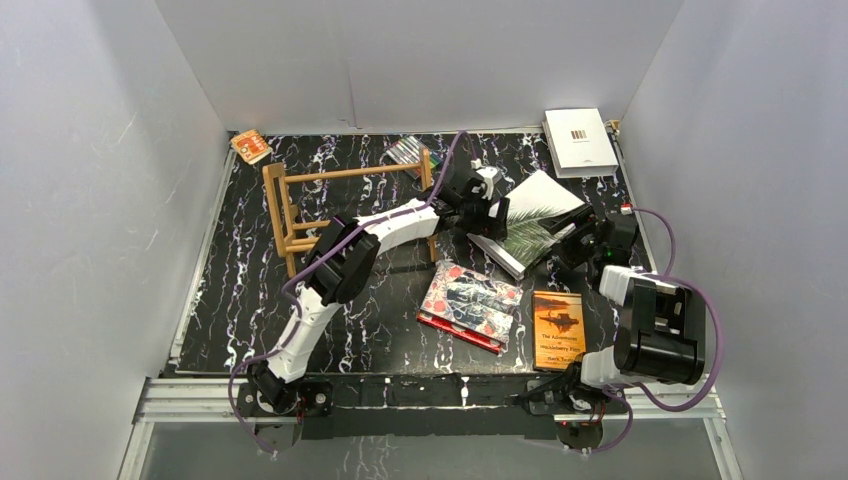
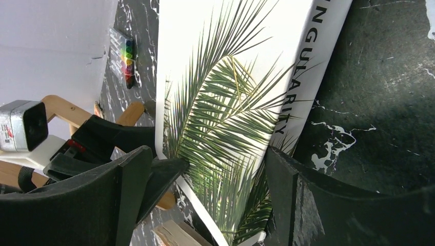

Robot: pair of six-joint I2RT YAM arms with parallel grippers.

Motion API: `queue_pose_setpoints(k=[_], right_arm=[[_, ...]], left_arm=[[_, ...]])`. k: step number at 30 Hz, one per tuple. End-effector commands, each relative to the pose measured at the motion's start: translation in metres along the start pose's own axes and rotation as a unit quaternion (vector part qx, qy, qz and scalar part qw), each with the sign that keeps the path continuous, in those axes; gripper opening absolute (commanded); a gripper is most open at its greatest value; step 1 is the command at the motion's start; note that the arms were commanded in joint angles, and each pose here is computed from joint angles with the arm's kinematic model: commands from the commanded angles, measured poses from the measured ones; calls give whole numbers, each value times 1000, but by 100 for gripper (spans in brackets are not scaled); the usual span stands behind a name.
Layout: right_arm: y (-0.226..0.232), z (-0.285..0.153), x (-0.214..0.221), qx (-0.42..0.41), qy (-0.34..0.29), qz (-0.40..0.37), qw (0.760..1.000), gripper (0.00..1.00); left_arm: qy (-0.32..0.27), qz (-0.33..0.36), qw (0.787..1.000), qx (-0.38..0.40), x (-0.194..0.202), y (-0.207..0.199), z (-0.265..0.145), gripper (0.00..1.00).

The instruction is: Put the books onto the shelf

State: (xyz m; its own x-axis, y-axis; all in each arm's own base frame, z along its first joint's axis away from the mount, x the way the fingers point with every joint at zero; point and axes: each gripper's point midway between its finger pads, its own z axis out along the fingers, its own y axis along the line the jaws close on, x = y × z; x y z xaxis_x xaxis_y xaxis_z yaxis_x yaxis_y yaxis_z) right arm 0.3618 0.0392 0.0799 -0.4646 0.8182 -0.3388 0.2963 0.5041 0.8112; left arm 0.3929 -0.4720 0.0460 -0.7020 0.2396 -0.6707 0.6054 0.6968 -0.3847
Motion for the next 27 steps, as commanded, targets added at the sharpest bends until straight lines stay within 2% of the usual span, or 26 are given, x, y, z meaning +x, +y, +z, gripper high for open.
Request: queue_pose_setpoints(k=[1,12,24,27], right_arm=[[28,-3,-7,-49,-1,-21,999,88],[75,-24,-28,-95,-27,-78,992,83],[75,-31,-21,-87,-11,-93,992,80],[72,-36,-21,-64,-9,-94,993,79]], left_arm=[[1,-19,999,29,-6,-28,-25,86],[4,-28,996,83,-4,-60,-29,83],[21,-25,996,86,14,-71,-21,82],[20,-26,996,85,14,-72,-20,81]])
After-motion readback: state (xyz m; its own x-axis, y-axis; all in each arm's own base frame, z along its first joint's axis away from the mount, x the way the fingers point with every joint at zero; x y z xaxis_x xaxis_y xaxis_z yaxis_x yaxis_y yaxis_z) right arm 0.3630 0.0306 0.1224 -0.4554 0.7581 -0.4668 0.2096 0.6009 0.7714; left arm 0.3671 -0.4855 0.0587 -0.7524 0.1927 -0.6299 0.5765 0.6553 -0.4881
